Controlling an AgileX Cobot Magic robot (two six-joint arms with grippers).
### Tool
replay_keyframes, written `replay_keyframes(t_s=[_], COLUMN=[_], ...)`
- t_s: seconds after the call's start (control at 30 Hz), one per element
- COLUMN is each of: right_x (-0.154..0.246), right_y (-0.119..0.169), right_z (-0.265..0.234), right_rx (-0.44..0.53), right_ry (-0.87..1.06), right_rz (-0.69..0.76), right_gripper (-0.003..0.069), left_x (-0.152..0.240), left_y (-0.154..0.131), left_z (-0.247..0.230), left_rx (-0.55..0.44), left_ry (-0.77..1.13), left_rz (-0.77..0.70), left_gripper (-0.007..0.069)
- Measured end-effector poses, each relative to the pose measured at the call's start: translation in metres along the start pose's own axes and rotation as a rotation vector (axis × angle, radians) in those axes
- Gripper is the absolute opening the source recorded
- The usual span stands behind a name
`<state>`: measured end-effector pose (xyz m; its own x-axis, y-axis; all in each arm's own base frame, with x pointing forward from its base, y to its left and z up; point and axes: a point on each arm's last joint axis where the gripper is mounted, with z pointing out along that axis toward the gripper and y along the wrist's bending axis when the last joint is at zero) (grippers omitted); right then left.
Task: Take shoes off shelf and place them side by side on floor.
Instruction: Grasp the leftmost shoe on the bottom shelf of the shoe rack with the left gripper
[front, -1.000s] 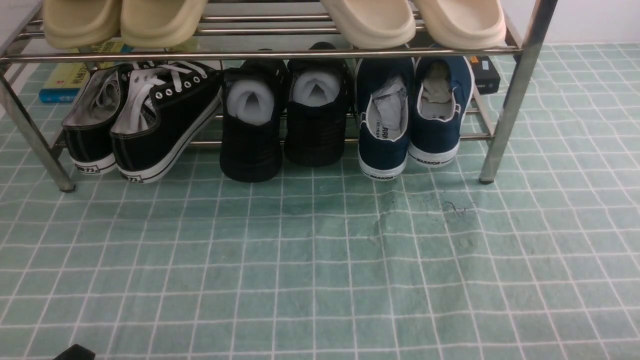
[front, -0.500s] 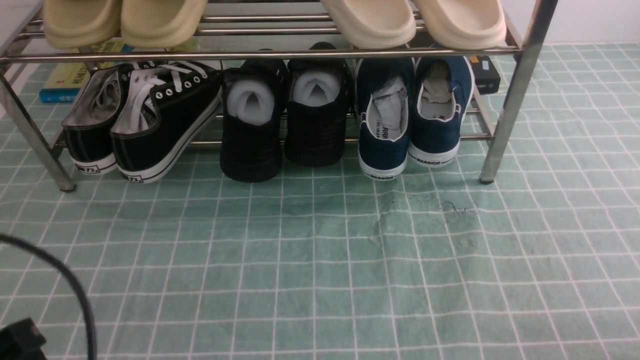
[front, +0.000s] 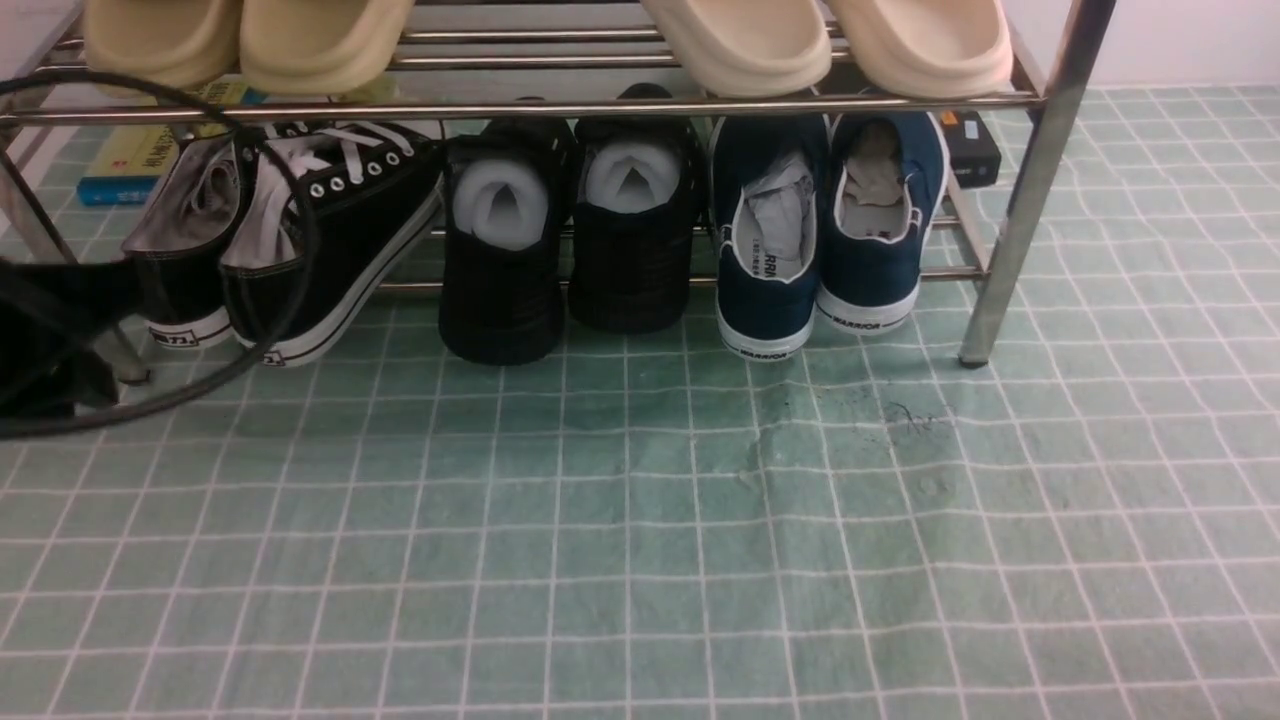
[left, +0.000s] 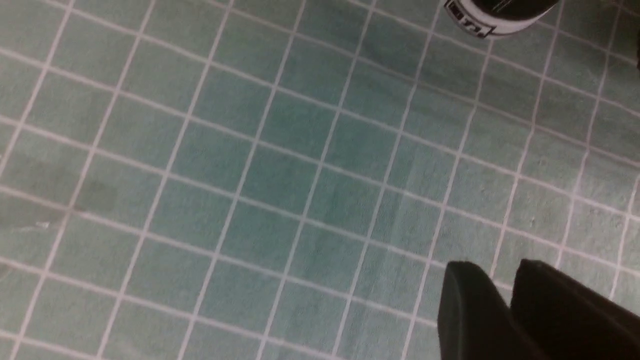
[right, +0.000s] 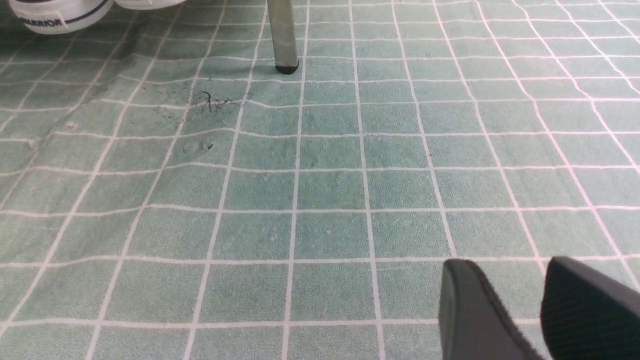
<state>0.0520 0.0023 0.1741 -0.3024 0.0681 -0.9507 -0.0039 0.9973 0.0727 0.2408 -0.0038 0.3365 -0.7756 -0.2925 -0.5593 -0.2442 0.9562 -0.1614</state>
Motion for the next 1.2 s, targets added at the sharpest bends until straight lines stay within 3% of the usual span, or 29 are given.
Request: replay_keyframes(t_s=[0.07, 0.27, 0.43, 0.67, 1.2], right_x=[0.0, 0.0, 0.0, 0.0, 0.0], right_y=[0.0, 0.0, 0.0, 0.0, 0.0], right_z=[0.0, 0.0, 0.0, 0.0, 0.0], right_rx=[0.0, 0.0, 0.0, 0.0, 0.0], right_ry=[0.0, 0.0, 0.0, 0.0, 0.0], right_rz=[0.0, 0.0, 0.0, 0.0, 0.0], right_gripper=[0.0238, 0.0238, 0.0238, 0.0238, 0.0238], left_x=[-0.013, -0.038, -0.062, -0.105, -0.123], left_y=[-0.006, -0.014, -0.017, 0.001, 0.005], left_z=[0.01, 0.032, 0.051, 0.083, 0.141], left_rx=[0.01, 0.0, -0.048, -0.153, -0.189], left_ry=[0.012, 0.022, 0.006, -0.016, -0.05], left_rz=[0.017, 0.04, 0.063, -0.048, 0.008], left_gripper=[0.0283, 0.0392, 0.0405, 0.0407, 0.0407])
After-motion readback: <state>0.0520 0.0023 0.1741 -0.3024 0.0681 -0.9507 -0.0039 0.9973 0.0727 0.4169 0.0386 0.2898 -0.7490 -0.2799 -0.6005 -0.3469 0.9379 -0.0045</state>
